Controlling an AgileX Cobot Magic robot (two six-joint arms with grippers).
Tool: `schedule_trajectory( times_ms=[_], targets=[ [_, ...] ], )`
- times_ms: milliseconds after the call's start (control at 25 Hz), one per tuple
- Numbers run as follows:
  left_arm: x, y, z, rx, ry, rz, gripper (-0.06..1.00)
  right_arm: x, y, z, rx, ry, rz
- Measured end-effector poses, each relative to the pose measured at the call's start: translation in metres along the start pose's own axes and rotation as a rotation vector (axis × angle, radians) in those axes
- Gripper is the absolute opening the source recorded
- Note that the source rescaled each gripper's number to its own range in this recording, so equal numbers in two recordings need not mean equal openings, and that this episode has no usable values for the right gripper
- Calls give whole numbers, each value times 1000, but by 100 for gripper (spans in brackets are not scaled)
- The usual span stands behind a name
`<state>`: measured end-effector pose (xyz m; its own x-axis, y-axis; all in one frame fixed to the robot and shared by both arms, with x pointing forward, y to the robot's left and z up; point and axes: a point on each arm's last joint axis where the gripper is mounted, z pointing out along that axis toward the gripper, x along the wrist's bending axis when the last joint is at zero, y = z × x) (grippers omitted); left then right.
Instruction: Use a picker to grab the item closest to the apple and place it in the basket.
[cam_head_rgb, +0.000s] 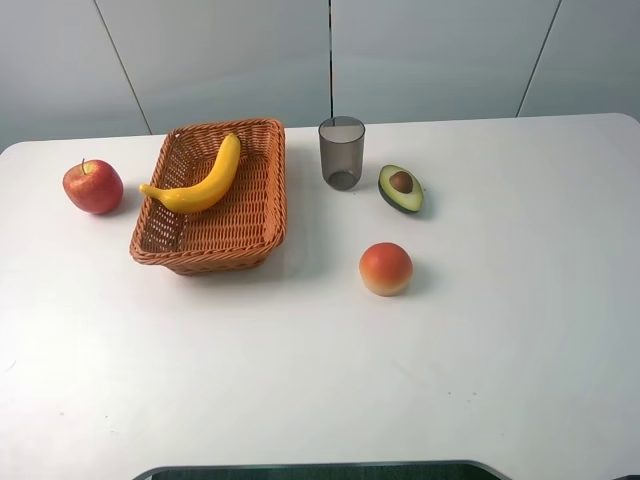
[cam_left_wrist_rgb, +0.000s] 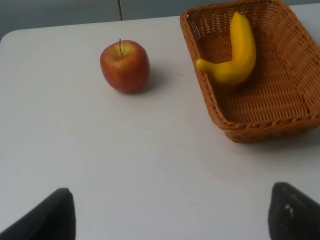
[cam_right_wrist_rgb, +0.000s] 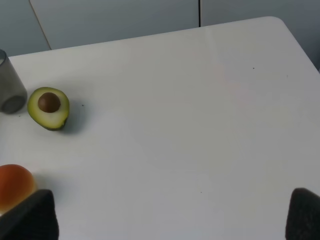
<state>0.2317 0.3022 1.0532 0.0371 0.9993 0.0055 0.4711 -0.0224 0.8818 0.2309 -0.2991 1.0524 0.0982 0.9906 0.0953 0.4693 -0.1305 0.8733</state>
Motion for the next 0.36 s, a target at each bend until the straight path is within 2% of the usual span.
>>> schedule_trajectory(
  times_ms=[360],
  targets=[
    [-1,0,0,0,-6,-3,97,0,0,0,0,0,0]
  ],
)
